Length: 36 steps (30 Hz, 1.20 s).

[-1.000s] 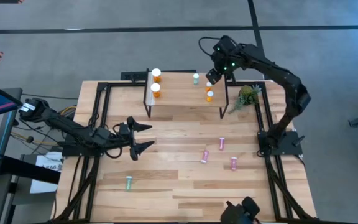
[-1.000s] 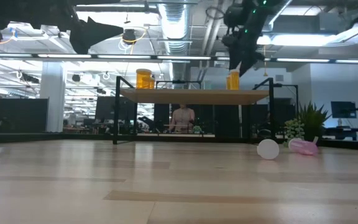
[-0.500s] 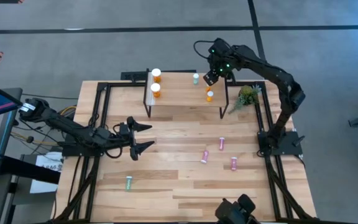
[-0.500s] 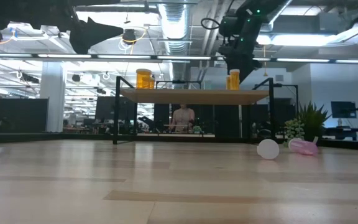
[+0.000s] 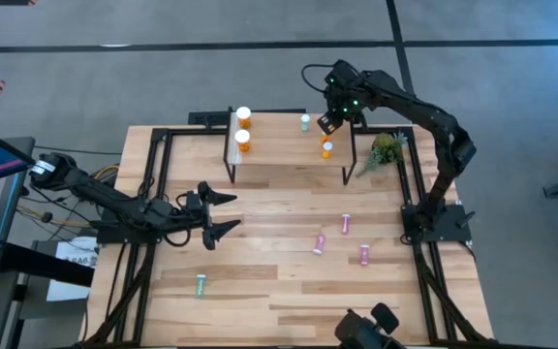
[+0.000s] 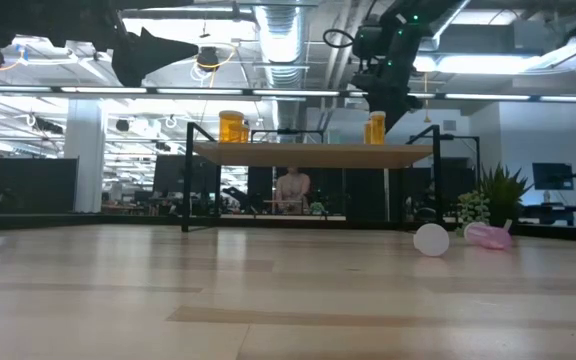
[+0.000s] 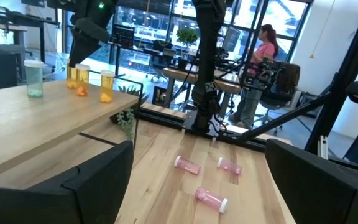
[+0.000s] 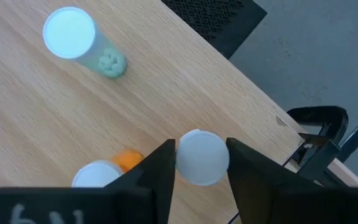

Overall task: Pick and place medicine bottles onto shelf by color
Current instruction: Adjust the small orange pill bottle on the shelf

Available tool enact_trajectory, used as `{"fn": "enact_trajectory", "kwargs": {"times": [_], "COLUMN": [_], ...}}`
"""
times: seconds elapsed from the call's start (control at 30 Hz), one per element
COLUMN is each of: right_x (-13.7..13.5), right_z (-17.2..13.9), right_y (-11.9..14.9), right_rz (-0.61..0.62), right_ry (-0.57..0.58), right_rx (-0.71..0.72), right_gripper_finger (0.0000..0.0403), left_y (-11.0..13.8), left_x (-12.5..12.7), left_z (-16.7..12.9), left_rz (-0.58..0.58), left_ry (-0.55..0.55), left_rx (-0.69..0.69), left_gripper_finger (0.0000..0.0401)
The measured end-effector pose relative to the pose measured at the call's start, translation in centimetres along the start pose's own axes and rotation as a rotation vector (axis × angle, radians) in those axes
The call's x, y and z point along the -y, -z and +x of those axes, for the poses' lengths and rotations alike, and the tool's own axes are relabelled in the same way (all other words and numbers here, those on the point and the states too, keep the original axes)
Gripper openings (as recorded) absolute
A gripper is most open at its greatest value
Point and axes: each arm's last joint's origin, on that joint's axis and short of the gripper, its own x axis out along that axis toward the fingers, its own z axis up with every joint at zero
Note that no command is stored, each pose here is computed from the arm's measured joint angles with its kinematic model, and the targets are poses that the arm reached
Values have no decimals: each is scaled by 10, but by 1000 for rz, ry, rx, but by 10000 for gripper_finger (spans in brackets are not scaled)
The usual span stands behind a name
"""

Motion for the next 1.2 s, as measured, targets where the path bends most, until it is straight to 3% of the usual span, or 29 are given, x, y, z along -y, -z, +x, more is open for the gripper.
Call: {"fn": "enact_trajectory", "kwargs": {"times": [0.2,1.2], "right_x": [0,-6], "right_z": [0,-2], "right_y": [-1,-7], "right_rz": [-2,-31], "right_ry": [-1,-17], "right_rx": [11,75], "right_gripper_finger": [139,153], "left_y": [0,0], "left_x": [0,0], "left_z": [0,0], "left_rz": [0,-4], "left_ry": [0,-5], "left_rx": [0,1], "left_gripper_finger": [352,352]}}
